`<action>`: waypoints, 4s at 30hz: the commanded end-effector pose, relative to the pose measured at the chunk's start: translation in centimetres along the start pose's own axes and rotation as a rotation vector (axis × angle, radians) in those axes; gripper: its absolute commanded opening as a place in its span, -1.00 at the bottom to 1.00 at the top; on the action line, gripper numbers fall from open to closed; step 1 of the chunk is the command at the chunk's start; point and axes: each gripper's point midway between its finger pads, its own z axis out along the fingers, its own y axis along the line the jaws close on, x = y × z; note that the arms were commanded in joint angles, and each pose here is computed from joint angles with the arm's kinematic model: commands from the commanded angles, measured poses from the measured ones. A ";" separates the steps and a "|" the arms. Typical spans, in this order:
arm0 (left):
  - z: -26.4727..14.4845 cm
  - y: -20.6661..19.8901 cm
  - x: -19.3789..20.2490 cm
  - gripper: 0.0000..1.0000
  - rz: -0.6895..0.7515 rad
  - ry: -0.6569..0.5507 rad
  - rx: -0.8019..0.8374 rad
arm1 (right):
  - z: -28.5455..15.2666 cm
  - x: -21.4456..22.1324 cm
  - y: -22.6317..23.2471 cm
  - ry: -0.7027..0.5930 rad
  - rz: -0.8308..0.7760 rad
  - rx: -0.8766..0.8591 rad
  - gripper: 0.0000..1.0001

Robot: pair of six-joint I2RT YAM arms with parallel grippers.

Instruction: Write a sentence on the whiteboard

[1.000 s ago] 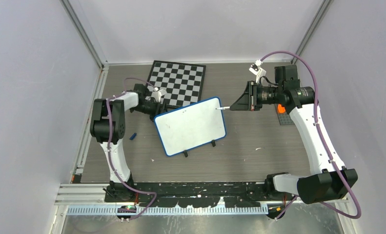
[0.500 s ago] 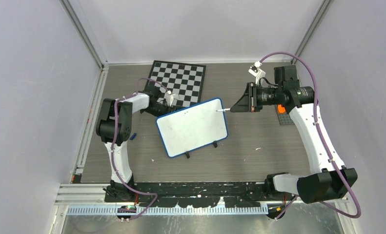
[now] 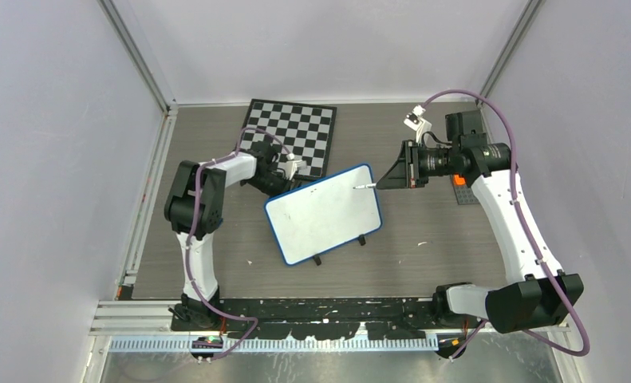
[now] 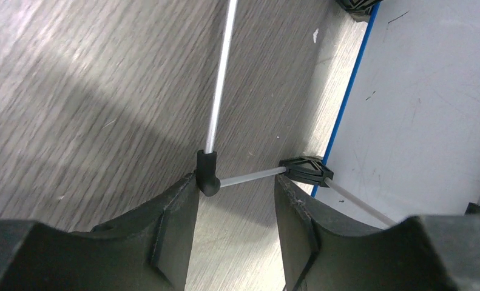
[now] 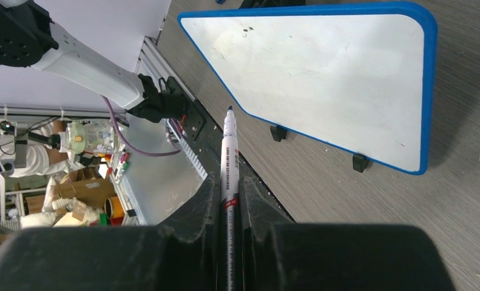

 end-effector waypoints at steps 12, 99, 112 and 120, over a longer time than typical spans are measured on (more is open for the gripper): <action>0.5 -0.9 -1.4 0.07 0.080 0.060 -0.026 | -0.9 2.2 1.8 0.031 -0.096 -0.033 -0.99; -14.0 -12.0 -1.2 -0.49 0.131 -0.523 -0.081 | 15.4 3.4 9.7 0.053 -0.679 0.026 -1.00; -13.4 -12.2 -1.0 -0.34 0.124 -0.496 -0.029 | 16.3 2.5 10.0 0.052 -0.676 0.041 -0.99; -12.8 -12.2 -0.7 -0.30 0.131 -0.471 -0.025 | 16.7 2.5 10.0 0.057 -0.669 0.041 -0.99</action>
